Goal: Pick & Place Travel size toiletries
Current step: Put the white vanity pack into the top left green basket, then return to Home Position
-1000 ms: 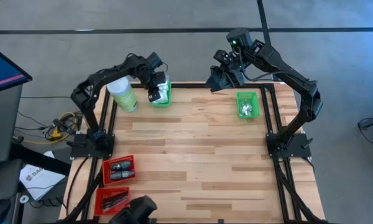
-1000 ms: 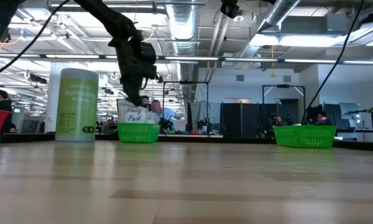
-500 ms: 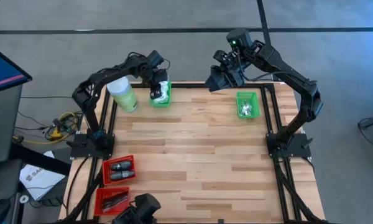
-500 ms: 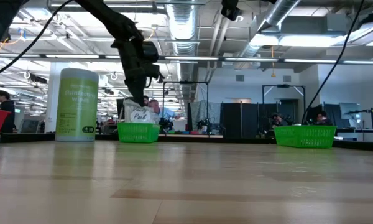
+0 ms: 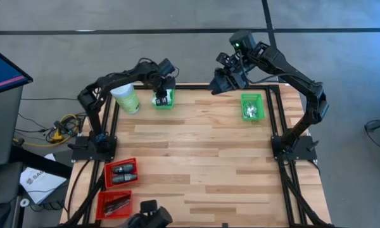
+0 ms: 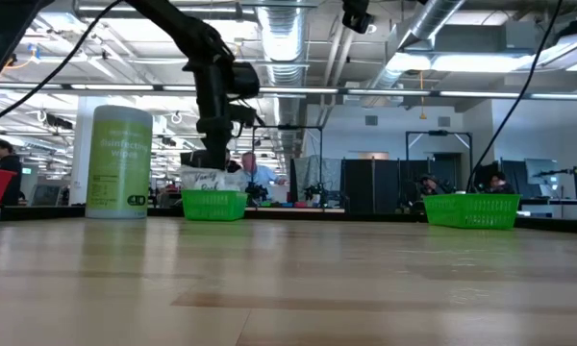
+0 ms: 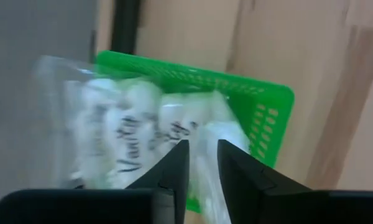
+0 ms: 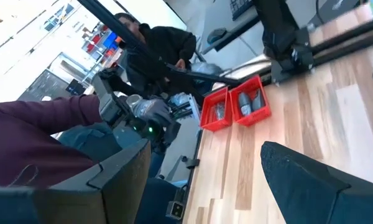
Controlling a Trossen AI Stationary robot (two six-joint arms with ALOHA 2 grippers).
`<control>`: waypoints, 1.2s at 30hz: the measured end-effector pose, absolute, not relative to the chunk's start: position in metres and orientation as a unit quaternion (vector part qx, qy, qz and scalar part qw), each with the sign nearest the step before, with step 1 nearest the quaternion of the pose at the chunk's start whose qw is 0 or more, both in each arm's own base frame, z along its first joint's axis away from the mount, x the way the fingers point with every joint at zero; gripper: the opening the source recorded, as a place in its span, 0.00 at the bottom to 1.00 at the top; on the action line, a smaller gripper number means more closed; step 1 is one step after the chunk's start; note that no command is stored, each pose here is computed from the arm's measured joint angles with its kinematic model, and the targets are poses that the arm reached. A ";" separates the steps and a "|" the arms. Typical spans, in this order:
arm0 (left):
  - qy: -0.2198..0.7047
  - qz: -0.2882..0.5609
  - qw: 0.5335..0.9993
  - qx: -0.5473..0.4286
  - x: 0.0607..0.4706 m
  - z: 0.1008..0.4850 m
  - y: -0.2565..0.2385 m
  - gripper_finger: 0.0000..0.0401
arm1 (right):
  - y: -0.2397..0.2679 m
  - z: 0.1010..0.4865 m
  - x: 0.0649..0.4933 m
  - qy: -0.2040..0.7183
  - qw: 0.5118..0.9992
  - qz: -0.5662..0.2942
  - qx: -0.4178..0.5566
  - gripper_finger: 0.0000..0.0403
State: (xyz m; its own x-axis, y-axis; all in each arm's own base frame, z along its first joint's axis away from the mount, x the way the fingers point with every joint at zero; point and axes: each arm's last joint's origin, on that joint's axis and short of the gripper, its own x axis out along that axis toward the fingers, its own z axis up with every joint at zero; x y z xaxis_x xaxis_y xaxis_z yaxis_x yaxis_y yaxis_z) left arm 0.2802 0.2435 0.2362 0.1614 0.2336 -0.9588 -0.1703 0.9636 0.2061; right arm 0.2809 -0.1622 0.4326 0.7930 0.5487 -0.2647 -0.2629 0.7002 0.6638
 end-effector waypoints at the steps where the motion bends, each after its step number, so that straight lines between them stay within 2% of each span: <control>1: 0.628 0.139 0.765 0.027 0.279 0.241 0.243 0.20 | -0.161 0.432 0.281 0.233 0.890 0.227 0.318 0.73; 8: 0.548 0.207 0.810 0.031 0.270 0.285 0.236 0.21 | -0.155 0.424 0.276 0.265 0.877 0.231 0.327 0.73; 12: 0.479 0.230 0.847 -0.009 0.265 0.309 0.229 0.21 | -0.155 0.423 0.275 0.266 0.876 0.231 0.328 0.72; 18: 0.350 0.184 0.911 -0.117 0.261 0.347 0.207 0.20 | -0.155 0.424 0.275 0.267 0.875 0.230 0.332 0.68; 22: 0.297 0.143 0.934 -0.136 0.262 0.368 0.185 0.19 | -0.153 0.426 0.274 0.270 0.871 0.227 0.343 0.63; 27: 0.281 0.102 0.945 -0.129 0.265 0.380 0.155 0.17 | -0.145 0.424 0.279 0.287 0.867 0.207 0.350 0.54; 31: 0.292 0.079 0.942 -0.147 0.268 0.372 0.131 0.16 | -0.136 0.423 0.285 0.305 0.865 0.185 0.353 0.43; 36: 0.321 0.155 0.921 -0.157 0.264 0.352 0.110 0.12 | -0.122 0.420 0.292 0.336 0.866 0.134 0.344 0.23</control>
